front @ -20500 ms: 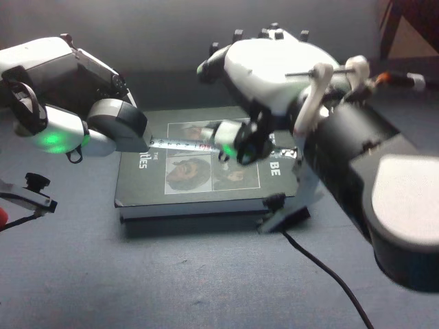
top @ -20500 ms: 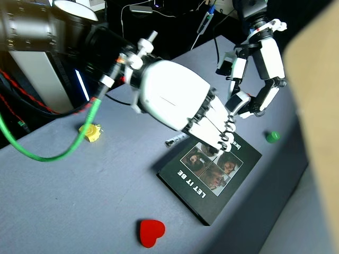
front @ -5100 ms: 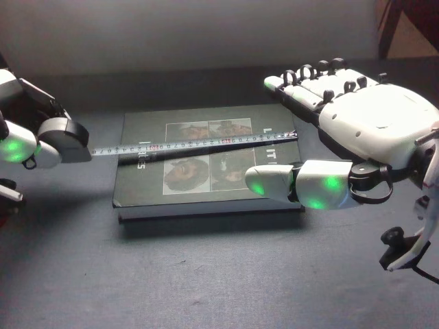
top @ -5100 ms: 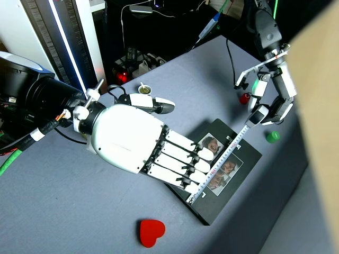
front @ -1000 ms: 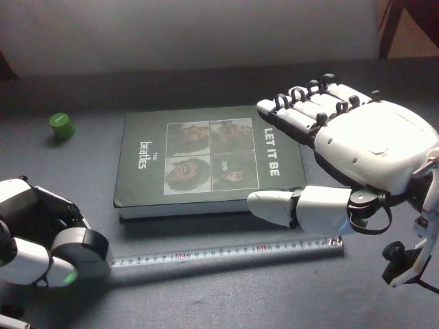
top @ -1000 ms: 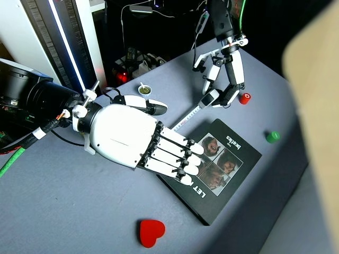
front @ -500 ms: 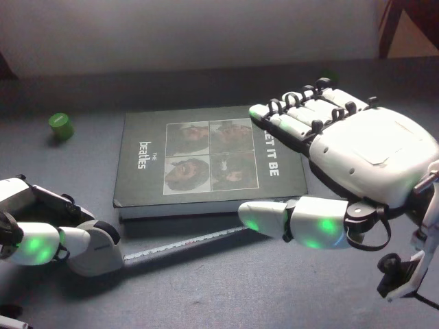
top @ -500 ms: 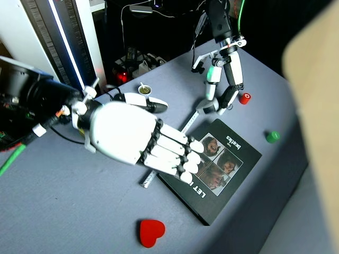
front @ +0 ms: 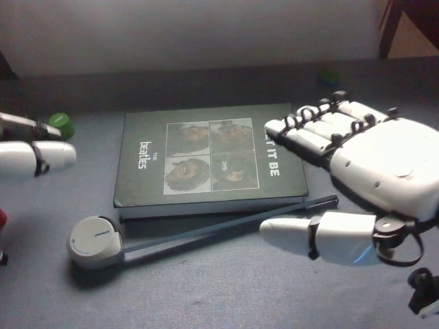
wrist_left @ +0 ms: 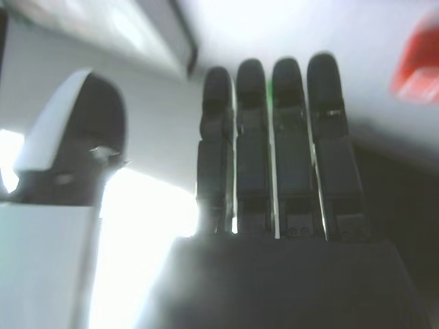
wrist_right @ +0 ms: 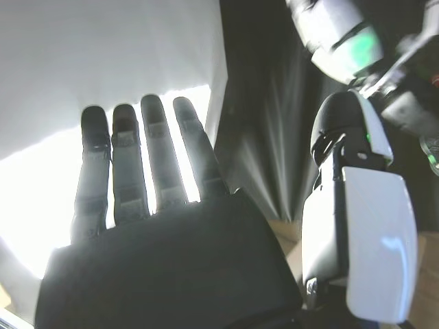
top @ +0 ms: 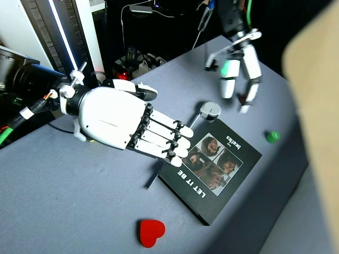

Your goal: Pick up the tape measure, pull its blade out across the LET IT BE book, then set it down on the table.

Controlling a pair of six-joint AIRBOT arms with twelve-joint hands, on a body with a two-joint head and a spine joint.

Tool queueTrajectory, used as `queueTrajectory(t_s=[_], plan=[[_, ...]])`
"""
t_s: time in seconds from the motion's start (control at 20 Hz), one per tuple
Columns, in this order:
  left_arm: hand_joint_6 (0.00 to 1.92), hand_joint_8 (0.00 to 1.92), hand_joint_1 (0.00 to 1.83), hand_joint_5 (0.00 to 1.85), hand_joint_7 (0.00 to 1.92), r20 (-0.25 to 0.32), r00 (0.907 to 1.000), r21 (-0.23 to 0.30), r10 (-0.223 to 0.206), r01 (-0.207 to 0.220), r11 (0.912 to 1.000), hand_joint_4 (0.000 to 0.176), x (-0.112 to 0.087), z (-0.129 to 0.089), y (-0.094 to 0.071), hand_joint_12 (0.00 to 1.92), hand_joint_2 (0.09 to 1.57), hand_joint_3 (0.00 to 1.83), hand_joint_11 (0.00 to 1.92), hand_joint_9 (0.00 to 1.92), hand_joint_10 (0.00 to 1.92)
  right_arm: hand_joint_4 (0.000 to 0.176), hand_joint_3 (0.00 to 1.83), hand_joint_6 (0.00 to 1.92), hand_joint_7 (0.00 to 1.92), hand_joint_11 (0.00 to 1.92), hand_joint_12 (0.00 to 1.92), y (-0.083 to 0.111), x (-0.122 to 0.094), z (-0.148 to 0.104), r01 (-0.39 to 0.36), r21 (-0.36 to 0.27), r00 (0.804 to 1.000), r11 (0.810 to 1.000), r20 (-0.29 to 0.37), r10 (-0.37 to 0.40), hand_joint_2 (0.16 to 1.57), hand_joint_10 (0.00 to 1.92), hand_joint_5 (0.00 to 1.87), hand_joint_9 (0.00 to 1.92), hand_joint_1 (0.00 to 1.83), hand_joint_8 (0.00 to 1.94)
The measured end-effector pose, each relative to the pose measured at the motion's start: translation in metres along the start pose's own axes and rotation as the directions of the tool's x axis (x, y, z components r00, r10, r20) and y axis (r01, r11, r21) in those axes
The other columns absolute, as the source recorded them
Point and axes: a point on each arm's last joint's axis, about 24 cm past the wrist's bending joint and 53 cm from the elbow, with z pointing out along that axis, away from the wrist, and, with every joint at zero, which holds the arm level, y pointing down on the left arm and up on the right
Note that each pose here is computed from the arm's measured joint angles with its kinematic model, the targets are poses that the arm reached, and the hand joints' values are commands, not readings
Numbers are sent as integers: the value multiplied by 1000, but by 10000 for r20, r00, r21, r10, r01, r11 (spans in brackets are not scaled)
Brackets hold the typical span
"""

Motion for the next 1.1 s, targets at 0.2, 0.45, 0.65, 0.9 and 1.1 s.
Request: queueTrajectory(t_s=[0.2,0.45,0.65,0.9,1.1], plan=[[1,1,477,508,514,-33,9992,801,398,-394,9960,0,0,9,-39,653,1083,0,260,481,3,0,1,0,127,0,447,-6,-10,-17,-350,284,9993,9990,116,347,1047,0,89,93,43,0],[56,35,395,773,674,545,9878,1846,1460,-1537,9707,0,0,15,-113,933,1098,0,359,628,44,0,0,48,709,247,1349,3,-4,-19,-681,128,9977,9976,61,680,1164,314,644,607,166,49],[1702,1669,575,495,564,1589,8718,1473,4634,-4850,8620,43,1,6,-155,1551,1120,0,595,576,1622,0,1,1283,731,1019,1907,1,10,-21,-647,260,9978,9976,-133,651,1160,1850,657,844,643,1373],[1921,1921,868,1119,1136,1039,8868,464,4504,-4566,8884,0,50,-15,-134,1921,1099,1,1175,1146,1921,0,2,1921,1451,1908,1921,5,0,-22,-597,135,9977,9981,322,592,1241,1921,1180,1703,841,1941],[1921,1921,867,1173,1289,777,9219,-373,3796,-3778,9251,0,86,-39,-103,1921,1175,8,1415,1384,1921,175,7,1921,1565,1921,1921,7,-1,-23,-502,59,9980,9987,401,499,1372,1921,1269,1719,920,1941]])
